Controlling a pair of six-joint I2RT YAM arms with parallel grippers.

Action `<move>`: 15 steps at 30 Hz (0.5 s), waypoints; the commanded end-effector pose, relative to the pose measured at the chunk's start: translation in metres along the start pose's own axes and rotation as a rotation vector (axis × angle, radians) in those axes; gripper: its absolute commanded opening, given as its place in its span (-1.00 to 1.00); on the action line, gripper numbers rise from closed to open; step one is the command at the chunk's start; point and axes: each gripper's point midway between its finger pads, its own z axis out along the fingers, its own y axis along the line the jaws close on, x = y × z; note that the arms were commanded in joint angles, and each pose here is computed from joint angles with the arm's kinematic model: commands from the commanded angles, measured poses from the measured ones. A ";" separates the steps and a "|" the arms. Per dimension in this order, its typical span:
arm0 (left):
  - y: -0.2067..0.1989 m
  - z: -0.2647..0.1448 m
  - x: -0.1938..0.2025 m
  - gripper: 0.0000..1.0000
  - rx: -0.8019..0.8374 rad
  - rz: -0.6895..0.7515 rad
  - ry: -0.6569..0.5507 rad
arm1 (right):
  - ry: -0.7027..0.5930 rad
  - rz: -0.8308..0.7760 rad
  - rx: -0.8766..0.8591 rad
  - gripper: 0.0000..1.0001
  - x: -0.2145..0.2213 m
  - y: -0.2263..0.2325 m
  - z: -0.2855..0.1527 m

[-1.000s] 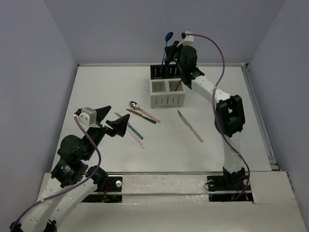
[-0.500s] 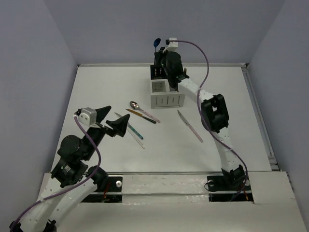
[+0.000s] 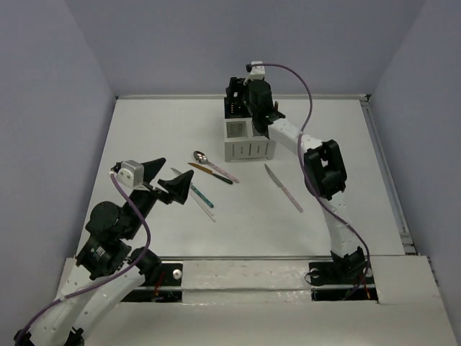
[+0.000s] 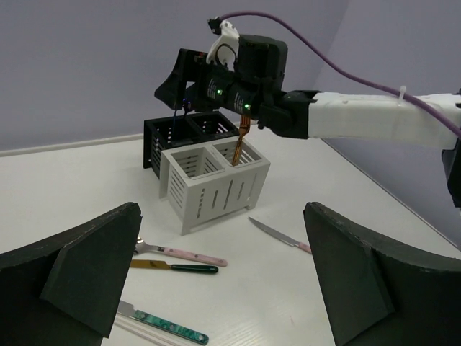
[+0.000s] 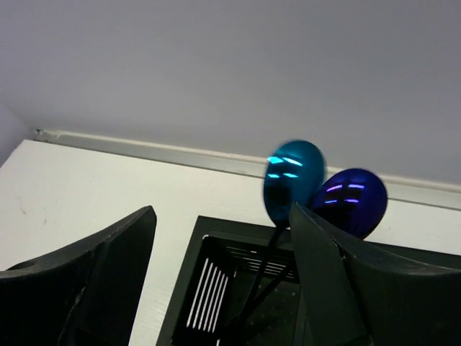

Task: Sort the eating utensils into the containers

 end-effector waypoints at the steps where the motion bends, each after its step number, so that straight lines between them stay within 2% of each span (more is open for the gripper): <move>1: -0.002 0.000 -0.006 0.98 0.009 -0.001 -0.034 | -0.145 0.012 -0.069 0.61 -0.125 0.029 -0.044; 3: -0.002 0.000 -0.006 0.98 0.008 -0.002 -0.034 | -0.087 0.005 -0.093 0.61 -0.112 0.030 -0.058; 4: -0.001 0.000 -0.006 0.98 0.005 -0.002 -0.036 | -0.095 0.012 -0.117 0.60 -0.129 0.035 -0.074; 7: 0.002 0.000 -0.006 0.98 -0.011 -0.005 -0.033 | 0.018 -0.014 -0.151 0.49 -0.099 0.045 -0.101; 8: 0.002 0.001 -0.005 0.98 -0.013 -0.006 -0.031 | 0.021 -0.020 -0.177 0.46 -0.109 0.053 -0.116; 10: 0.004 0.003 -0.003 0.98 -0.029 -0.006 -0.022 | 0.119 -0.058 -0.228 0.30 -0.085 0.072 -0.141; 13: 0.010 0.005 0.000 0.98 -0.059 -0.005 -0.011 | 0.236 -0.085 -0.283 0.21 -0.053 0.094 -0.167; 15: 0.013 0.006 0.003 0.98 -0.080 -0.001 -0.002 | 0.346 -0.096 -0.335 0.08 -0.024 0.102 -0.186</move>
